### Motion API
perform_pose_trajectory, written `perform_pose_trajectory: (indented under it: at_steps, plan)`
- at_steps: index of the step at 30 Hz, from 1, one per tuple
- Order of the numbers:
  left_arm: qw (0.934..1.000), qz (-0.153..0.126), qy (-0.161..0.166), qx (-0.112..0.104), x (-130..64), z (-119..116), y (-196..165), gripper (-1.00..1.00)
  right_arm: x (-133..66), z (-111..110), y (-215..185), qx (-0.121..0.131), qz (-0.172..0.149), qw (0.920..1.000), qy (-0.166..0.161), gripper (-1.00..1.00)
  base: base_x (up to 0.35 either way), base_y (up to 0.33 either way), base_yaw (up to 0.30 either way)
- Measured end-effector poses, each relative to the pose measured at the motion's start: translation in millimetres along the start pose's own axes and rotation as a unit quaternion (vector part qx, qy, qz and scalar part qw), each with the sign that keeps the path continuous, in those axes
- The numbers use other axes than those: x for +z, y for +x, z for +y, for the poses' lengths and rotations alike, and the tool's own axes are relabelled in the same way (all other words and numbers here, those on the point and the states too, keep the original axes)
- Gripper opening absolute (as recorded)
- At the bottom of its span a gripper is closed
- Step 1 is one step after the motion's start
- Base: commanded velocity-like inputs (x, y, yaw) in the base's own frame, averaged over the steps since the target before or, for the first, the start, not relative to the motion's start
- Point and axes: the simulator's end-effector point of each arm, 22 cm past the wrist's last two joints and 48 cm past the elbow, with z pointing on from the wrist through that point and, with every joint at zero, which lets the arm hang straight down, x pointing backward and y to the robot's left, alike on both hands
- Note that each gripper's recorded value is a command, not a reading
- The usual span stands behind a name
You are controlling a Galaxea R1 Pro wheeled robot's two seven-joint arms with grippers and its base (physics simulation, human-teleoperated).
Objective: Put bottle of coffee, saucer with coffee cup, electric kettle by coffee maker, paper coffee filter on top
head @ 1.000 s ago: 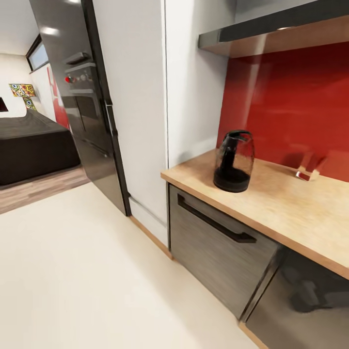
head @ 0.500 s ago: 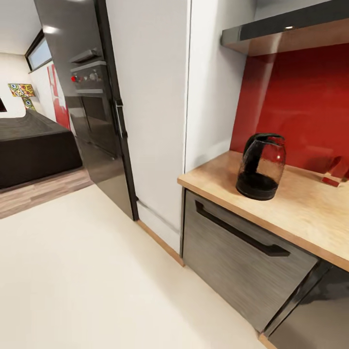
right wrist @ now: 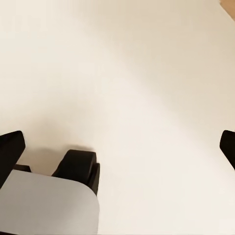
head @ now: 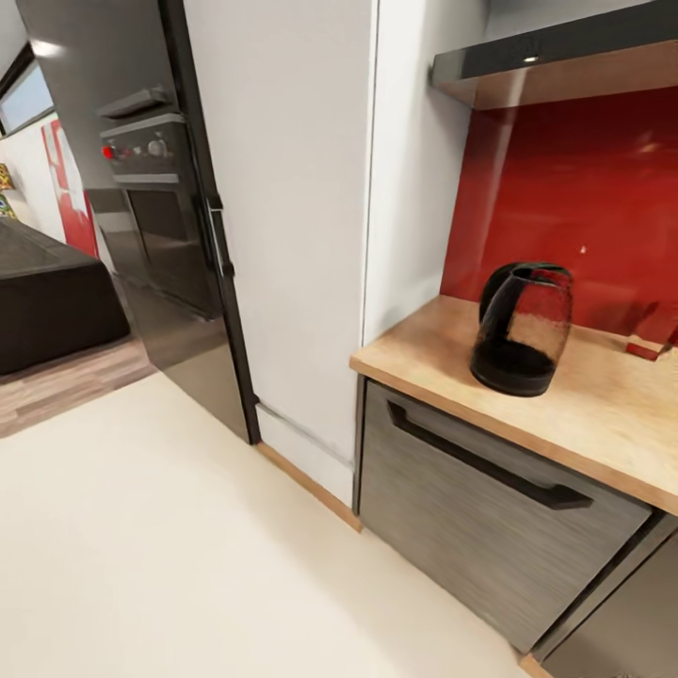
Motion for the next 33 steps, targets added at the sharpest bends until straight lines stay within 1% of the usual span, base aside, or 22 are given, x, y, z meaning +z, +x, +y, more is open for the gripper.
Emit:
perform_pose_trajectory:
  at_steps: [4, 8, 25, 28, 33]
  plan:
    - [1.0, 0.0, 0.001, 0.0, 0.1, -0.5, -0.3, 1.0, -0.2, 0.0, -0.7, 0.0, -0.001, 1.0, 0.0, 1.0, 0.13, 0.212, -0.25]
    - [1.0, -0.001, 0.001, 0.0, 0.2, -0.9, -0.7, 1.0, -0.3, -0.1, -1.5, 0.0, -0.002, 1.0, 0.0, 1.0, 0.06, 0.096, -0.255]
    - [1.0, -0.003, 0.004, 0.001, 0.5, -2.9, -2.2, 1.0, -1.2, -1.1, -4.3, 0.0, -0.005, 1.0, 0.001, 1.0, 0.003, 0.006, -0.275]
    - [1.0, -0.003, 0.004, 0.001, 0.4, -3.0, -2.3, 1.0, -1.2, -1.1, -4.4, 0.0, -0.005, 1.0, 0.001, 1.0, 0.015, 0.089, -0.13]
    - [1.0, -0.003, 0.004, 0.001, 0.3, -3.0, -2.3, 1.0, -1.4, -1.6, -4.3, 0.0, -0.005, 1.0, 0.001, 1.0, 0.066, 0.247, -0.031]
